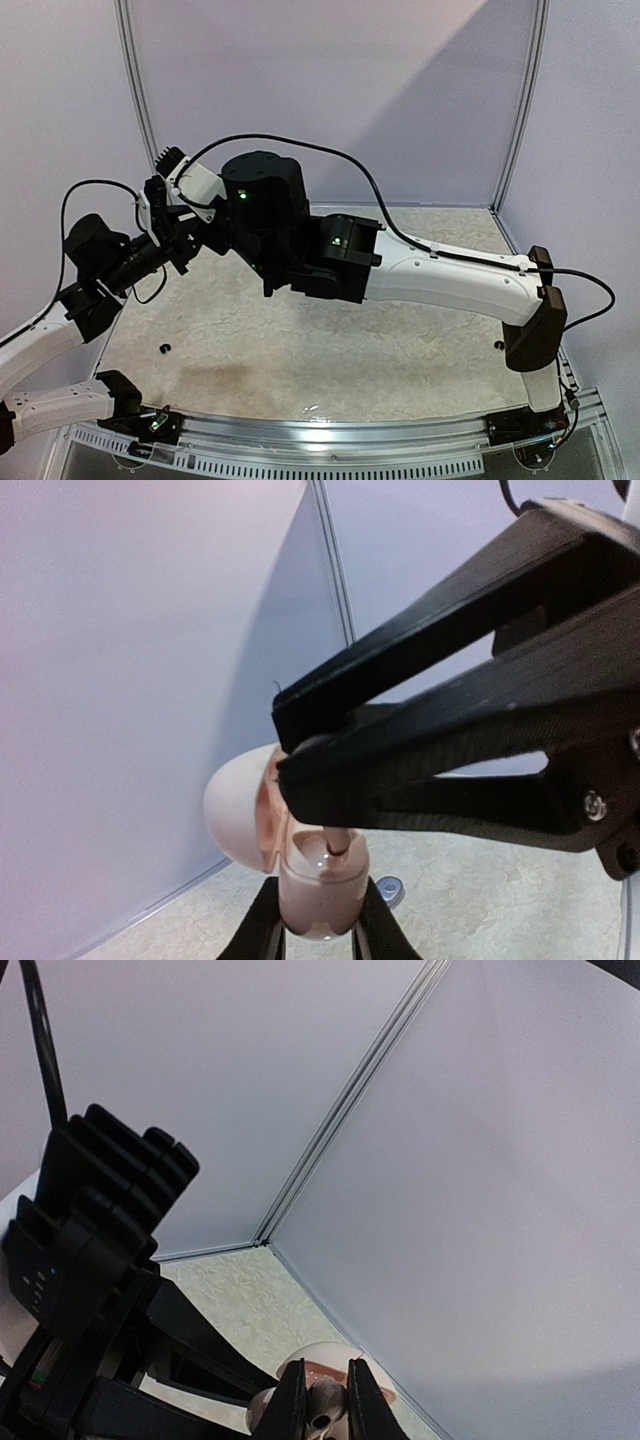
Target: Insert the wireless bluetooth earbuds into the charging case
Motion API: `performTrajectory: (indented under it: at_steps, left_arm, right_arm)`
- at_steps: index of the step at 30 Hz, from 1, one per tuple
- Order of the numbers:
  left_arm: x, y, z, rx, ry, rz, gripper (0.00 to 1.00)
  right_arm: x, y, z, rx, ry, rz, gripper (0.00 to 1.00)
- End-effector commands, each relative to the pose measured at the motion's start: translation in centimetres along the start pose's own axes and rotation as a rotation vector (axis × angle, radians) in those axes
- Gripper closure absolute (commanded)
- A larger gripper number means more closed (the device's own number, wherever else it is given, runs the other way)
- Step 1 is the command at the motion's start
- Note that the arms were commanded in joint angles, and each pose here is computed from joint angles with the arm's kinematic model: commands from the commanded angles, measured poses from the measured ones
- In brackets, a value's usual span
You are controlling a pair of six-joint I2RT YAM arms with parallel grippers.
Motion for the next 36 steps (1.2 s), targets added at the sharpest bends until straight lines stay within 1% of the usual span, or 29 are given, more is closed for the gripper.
performTrajectory:
  at_steps: [1, 5, 13, 18, 28, 32, 36]
  left_arm:
    - [-0.1, -0.3, -1.8, -0.004, -0.052, 0.003, 1.00]
    - [0.0, -0.2, -1.8, -0.004, -0.053, -0.003, 1.00]
    - [0.0, -0.1, -1.9, -0.006, -0.054, -0.013, 1.00]
    - [-0.1, -0.1, -1.9, -0.004, -0.054, -0.011, 1.00]
    - [0.0, -0.1, -2.0, -0.004, -0.056, -0.007, 1.00]
    - [0.1, 0.0, -2.0, -0.001, -0.059, -0.017, 1.00]
    - [0.1, -0.2, -2.0, 0.004, -0.062, -0.006, 1.00]
  right_arm:
    - [-0.5, 0.9, 1.7, 0.089, 0.060, 0.000, 1.00]
    - [-0.5, 1.4, 1.9, 0.127, 0.067, -0.014, 1.00]
    - [-0.8, 2.3, 2.6, 0.128, 0.079, -0.037, 1.00]
    - [-1.1, 3.2, 3.5, 0.139, 0.105, -0.051, 0.92]
    - [-1.5, 3.5, 4.3, 0.125, 0.126, -0.042, 0.89]
    - [-1.5, 3.3, 4.4, 0.124, 0.140, -0.026, 0.83]
    - [-1.5, 3.0, 4.2, 0.119, 0.131, -0.021, 0.81]
Point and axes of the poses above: each gripper's point midway between its finger pads, its own x axis back along the fingers, its own y axis along the line the jaws close on, z = x × y, the point moved 4 cm from there along x, back along the fingers, and after that the axes turned 10 degrees about x, right-handed, at the moved point
